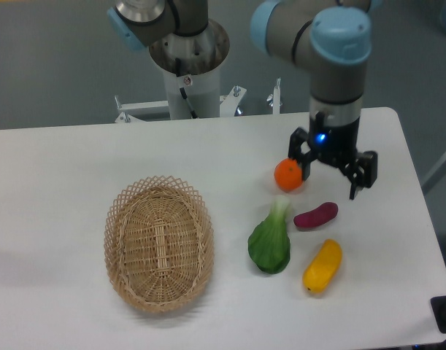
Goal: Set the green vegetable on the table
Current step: 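Raise the open gripper up away from the bok choy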
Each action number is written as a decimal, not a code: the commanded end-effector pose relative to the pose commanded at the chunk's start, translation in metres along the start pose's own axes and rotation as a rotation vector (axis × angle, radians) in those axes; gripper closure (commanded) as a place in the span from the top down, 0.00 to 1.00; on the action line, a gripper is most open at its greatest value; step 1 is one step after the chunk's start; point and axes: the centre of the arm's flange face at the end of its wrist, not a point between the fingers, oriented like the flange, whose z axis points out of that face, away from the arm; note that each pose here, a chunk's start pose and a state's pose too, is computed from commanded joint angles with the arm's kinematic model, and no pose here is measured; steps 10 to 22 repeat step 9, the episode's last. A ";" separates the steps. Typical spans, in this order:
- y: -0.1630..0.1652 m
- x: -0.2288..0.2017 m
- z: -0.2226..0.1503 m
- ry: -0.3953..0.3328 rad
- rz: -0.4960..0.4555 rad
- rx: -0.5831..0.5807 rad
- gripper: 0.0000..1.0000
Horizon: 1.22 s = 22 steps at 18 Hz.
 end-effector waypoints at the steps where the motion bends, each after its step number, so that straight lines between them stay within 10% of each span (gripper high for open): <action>1: 0.000 0.001 0.001 0.006 0.010 -0.001 1.00; 22: 0.000 0.001 0.001 0.007 0.011 -0.003 1.00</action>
